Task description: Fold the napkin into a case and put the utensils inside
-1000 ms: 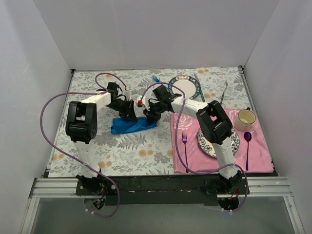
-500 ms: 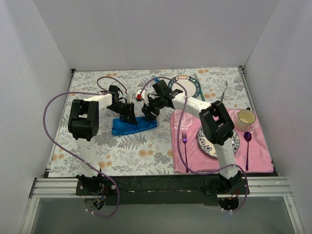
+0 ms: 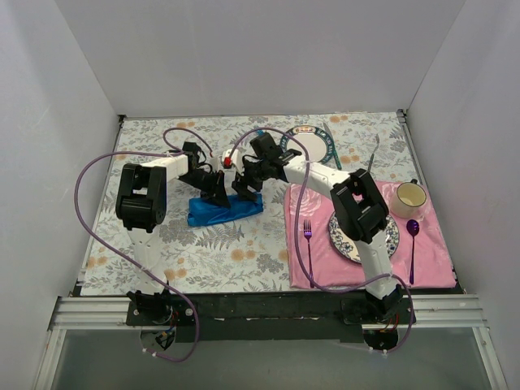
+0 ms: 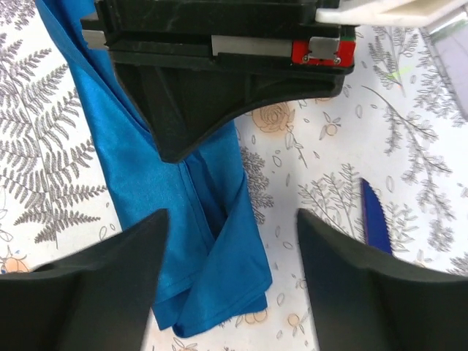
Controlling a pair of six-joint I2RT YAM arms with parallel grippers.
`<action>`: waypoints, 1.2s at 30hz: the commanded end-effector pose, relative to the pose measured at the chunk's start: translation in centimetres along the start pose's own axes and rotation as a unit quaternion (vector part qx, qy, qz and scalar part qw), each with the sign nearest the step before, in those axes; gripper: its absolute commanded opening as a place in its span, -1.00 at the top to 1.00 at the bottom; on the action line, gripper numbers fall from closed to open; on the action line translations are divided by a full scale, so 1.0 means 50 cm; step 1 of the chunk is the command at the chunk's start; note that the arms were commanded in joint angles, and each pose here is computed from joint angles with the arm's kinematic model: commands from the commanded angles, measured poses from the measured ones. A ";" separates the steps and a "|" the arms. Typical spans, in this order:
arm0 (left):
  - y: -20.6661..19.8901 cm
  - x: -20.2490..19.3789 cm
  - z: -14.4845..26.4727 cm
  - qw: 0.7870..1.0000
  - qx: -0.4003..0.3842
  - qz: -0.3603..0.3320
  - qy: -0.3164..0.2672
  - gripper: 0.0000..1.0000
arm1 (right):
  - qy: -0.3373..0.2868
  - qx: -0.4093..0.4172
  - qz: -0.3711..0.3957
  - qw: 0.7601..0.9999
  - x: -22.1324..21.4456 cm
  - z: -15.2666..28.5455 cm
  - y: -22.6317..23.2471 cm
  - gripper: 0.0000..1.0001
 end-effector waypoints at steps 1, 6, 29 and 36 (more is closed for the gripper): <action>0.012 0.002 -0.004 1.000 0.017 -0.010 0.009 1.00 | -0.045 0.038 -0.035 0.998 0.019 -0.002 -0.020 -0.39; 0.011 -0.008 -0.007 1.000 0.016 -0.002 0.008 1.00 | -0.066 0.053 -0.087 0.993 0.022 -0.014 -0.028 0.10; 0.004 -0.015 -0.004 1.000 0.013 -0.004 0.007 1.00 | -0.101 0.104 -0.055 0.988 -0.017 -0.111 -0.056 0.17; -0.004 -0.023 0.000 1.000 0.009 -0.004 0.010 1.00 | -0.085 0.130 -0.044 0.987 -0.036 -0.111 -0.030 0.50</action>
Point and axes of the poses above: each gripper's point midway between its finger pads, its own z axis back along the fingers, its own y axis along the line the jaws close on, x = y × z, the point moved 10 cm from there along z, back along the fingers, and after that the axes turned 12 degrees about -z, right-handed, at the moved point
